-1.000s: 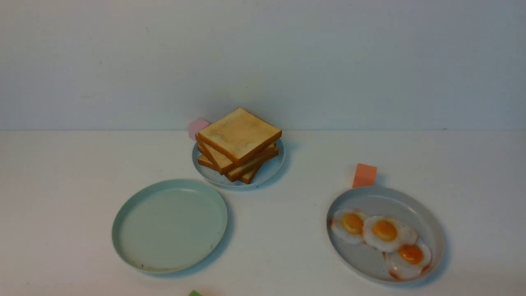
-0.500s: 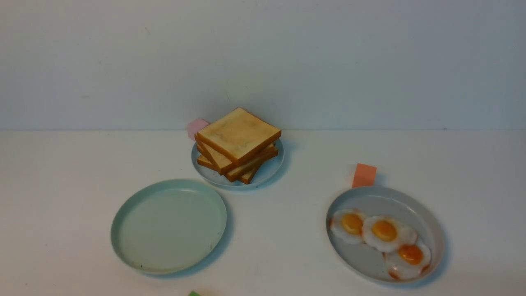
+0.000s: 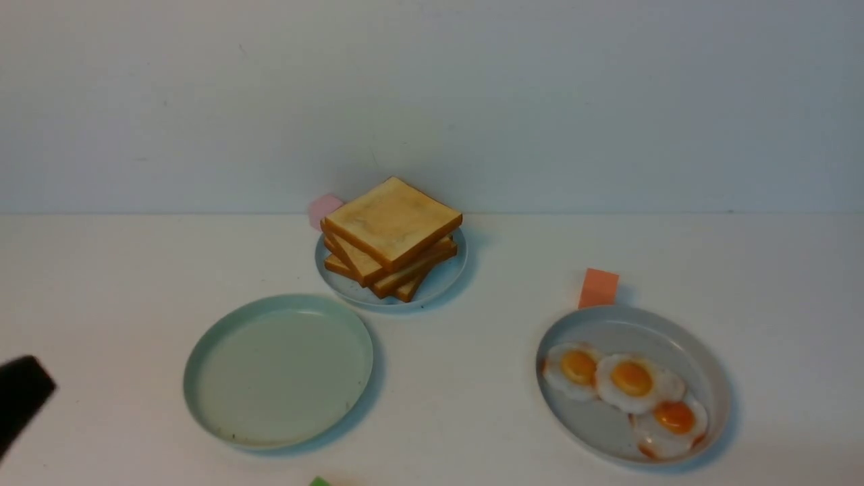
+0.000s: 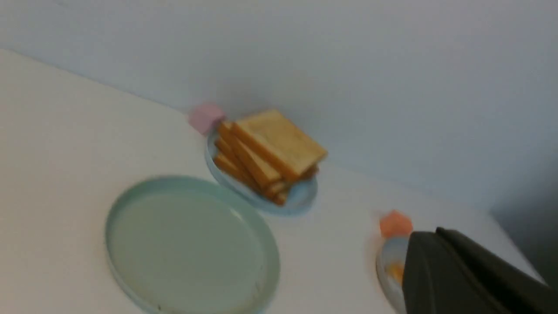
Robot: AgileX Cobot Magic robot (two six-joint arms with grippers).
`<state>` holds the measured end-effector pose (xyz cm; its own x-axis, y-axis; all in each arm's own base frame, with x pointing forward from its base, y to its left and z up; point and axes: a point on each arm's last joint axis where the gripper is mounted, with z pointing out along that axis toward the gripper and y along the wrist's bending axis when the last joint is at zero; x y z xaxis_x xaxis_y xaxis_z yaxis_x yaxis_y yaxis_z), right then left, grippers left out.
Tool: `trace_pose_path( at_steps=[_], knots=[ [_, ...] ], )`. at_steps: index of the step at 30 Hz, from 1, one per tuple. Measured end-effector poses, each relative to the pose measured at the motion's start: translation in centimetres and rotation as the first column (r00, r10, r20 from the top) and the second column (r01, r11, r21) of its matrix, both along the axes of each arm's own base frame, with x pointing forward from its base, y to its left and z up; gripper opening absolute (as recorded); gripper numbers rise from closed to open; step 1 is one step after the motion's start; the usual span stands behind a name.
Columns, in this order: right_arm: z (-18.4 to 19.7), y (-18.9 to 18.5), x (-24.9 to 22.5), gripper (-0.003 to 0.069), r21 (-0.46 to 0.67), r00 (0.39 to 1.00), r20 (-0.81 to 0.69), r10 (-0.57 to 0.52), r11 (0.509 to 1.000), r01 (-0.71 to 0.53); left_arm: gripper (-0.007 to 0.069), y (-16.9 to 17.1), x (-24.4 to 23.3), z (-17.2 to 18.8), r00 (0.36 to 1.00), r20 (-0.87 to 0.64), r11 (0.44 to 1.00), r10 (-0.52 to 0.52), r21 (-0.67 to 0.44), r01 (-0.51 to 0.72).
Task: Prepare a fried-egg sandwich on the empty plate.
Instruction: Use the left arm to grab a slice of bread
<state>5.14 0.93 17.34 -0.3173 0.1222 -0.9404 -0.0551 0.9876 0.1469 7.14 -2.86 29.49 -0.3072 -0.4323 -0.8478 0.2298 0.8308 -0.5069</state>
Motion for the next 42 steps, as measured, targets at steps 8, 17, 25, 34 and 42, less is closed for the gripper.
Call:
trace_pose_path(
  at_steps=[8,17,25,34,42],
  knots=[
    [0.1,0.0,0.1,0.0238,0.061,1.000,0.025,-0.017,0.998,0.015,-0.0013,-4.6,2.6,-0.2,0.914,-0.237,0.909,-0.329,0.183,0.375],
    [2.3,-0.3,0.5,0.0238,0.609,0.965,0.169,-0.199,0.791,0.056,-0.0013,-7.7,6.2,-1.1,0.856,-0.388,0.874,-0.341,0.205,0.441],
    [11.1,2.9,-0.8,0.0238,0.376,0.969,-0.052,0.243,0.903,-0.207,-0.0013,-12.9,14.4,-0.1,0.790,-0.502,0.776,-0.351,0.317,0.546],
    [19.5,3.6,1.1,0.0238,0.025,0.799,-0.384,0.462,0.871,-0.491,-0.0013,-14.9,27.0,-0.4,0.821,-0.492,0.760,-0.289,0.404,0.510],
    [20.1,5.6,2.5,0.0238,-0.012,0.690,-0.440,0.574,0.765,-0.644,0.0093,-17.4,33.1,-2.7,0.836,-0.439,0.630,-0.329,0.557,0.541]
  ],
)
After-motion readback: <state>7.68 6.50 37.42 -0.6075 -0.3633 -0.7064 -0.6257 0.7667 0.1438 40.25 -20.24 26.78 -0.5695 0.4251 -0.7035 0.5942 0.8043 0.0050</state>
